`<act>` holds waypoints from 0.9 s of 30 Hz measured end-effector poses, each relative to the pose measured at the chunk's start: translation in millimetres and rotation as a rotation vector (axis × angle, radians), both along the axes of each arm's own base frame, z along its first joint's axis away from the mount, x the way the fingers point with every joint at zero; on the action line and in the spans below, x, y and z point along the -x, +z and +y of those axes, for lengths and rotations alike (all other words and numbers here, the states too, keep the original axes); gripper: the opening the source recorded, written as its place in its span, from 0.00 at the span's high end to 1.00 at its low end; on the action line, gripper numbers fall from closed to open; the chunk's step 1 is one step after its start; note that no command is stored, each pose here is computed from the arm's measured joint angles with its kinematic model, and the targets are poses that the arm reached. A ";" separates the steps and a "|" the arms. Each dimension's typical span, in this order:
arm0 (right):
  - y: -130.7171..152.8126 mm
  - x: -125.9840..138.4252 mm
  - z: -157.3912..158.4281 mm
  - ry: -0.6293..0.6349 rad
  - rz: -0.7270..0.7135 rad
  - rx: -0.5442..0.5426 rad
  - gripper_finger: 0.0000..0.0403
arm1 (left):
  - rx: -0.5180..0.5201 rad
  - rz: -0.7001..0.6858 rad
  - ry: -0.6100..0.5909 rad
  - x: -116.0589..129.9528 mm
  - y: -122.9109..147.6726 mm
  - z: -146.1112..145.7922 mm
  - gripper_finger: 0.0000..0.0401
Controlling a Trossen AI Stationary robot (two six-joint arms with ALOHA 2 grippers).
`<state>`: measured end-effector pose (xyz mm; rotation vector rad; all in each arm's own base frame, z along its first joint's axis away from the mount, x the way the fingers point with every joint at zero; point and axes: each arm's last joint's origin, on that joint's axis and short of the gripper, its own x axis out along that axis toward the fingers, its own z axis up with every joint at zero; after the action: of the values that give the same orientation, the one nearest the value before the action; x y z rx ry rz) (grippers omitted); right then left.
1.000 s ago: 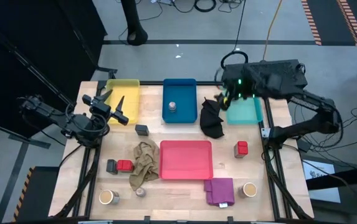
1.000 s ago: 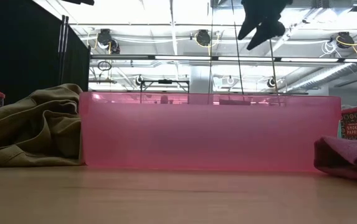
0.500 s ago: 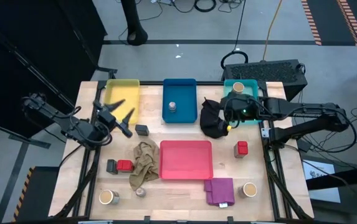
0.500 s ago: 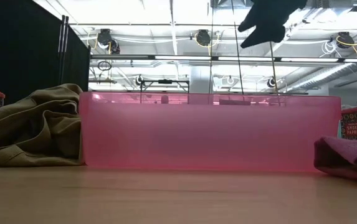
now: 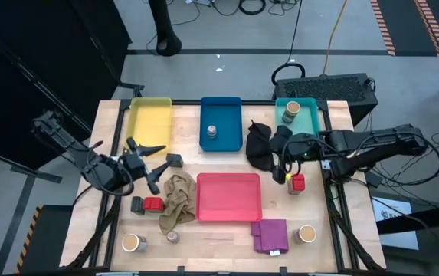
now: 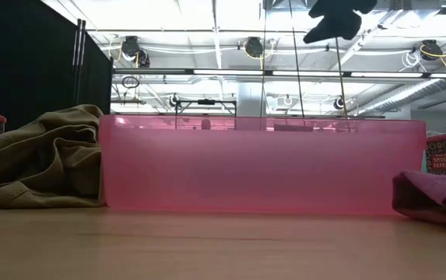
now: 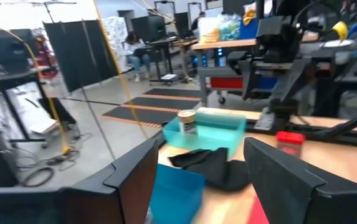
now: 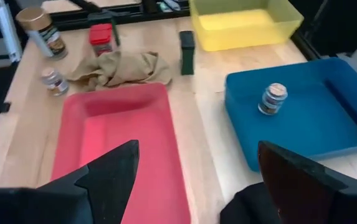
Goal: Sort spices by type
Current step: Put the left red seasoning can into the yellow bin
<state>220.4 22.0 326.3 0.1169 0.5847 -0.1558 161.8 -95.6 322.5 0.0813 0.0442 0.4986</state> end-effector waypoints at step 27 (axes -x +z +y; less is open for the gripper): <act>-0.1 29.6 20.2 0.167 -0.133 0.317 0.23 | 0.272 -0.026 -0.275 -21.2 -11.1 -46.0 0.39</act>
<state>190.8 42.2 326.3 -0.2268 0.4284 -0.0765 183.0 -141.6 311.4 -0.1843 0.0737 0.2151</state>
